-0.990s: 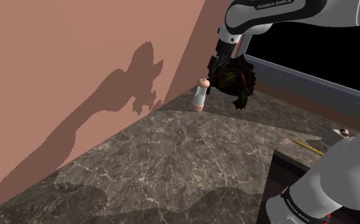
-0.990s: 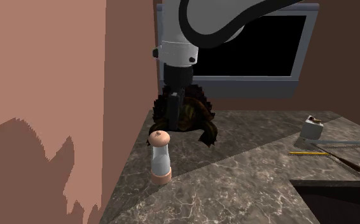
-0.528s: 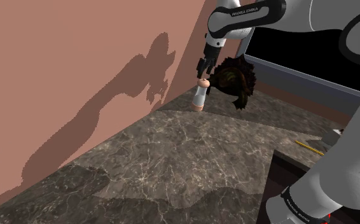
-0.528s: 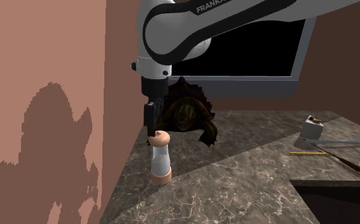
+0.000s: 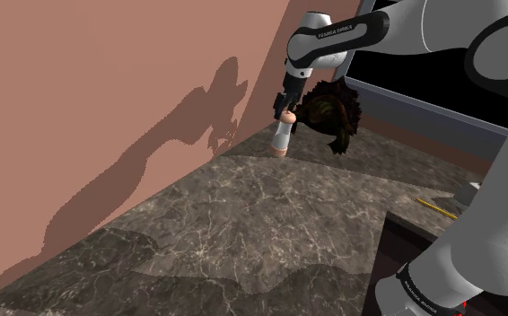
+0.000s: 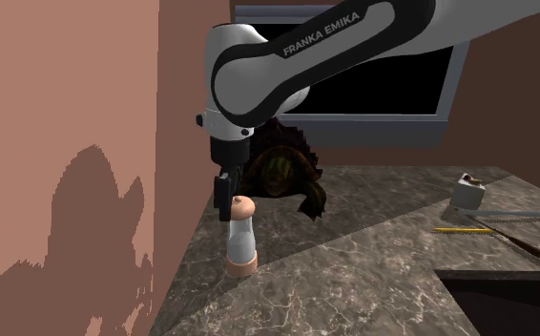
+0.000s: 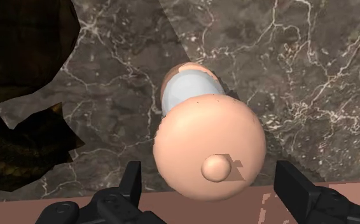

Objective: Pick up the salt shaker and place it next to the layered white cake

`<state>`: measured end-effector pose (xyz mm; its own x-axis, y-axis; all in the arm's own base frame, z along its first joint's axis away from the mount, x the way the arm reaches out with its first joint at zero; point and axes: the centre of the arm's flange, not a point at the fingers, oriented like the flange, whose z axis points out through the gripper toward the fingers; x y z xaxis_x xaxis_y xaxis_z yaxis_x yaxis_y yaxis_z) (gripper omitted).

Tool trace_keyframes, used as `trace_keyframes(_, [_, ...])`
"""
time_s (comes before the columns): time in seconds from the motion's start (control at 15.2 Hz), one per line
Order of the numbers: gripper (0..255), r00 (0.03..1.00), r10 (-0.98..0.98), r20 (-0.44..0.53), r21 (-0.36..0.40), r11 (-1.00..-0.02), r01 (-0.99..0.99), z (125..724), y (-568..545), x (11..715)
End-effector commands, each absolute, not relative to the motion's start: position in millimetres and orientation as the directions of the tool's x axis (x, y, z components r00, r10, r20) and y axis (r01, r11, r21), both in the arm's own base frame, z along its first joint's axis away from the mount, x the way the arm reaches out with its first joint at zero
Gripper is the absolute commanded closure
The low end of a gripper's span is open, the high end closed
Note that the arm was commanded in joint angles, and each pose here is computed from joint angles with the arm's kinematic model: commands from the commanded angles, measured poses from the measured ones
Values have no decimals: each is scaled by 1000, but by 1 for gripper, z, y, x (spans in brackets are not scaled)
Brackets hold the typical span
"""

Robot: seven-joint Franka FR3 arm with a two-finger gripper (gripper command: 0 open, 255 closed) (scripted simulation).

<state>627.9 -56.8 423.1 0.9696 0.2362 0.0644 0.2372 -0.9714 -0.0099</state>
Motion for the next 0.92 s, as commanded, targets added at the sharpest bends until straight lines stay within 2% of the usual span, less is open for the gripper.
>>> trace_keyframes(0.0, [0,970,236,65,-10,-971,237,422,-57,628])
trace_keyframes(0.33, [0,970,236,65,-10,-971,237,422,-57,628])
trace_keyframes(0.4, [255,970,236,65,-10,-971,237,422,-57,628])
trace_keyframes(0.86, [255,970,236,65,-10,-971,237,422,-57,628])
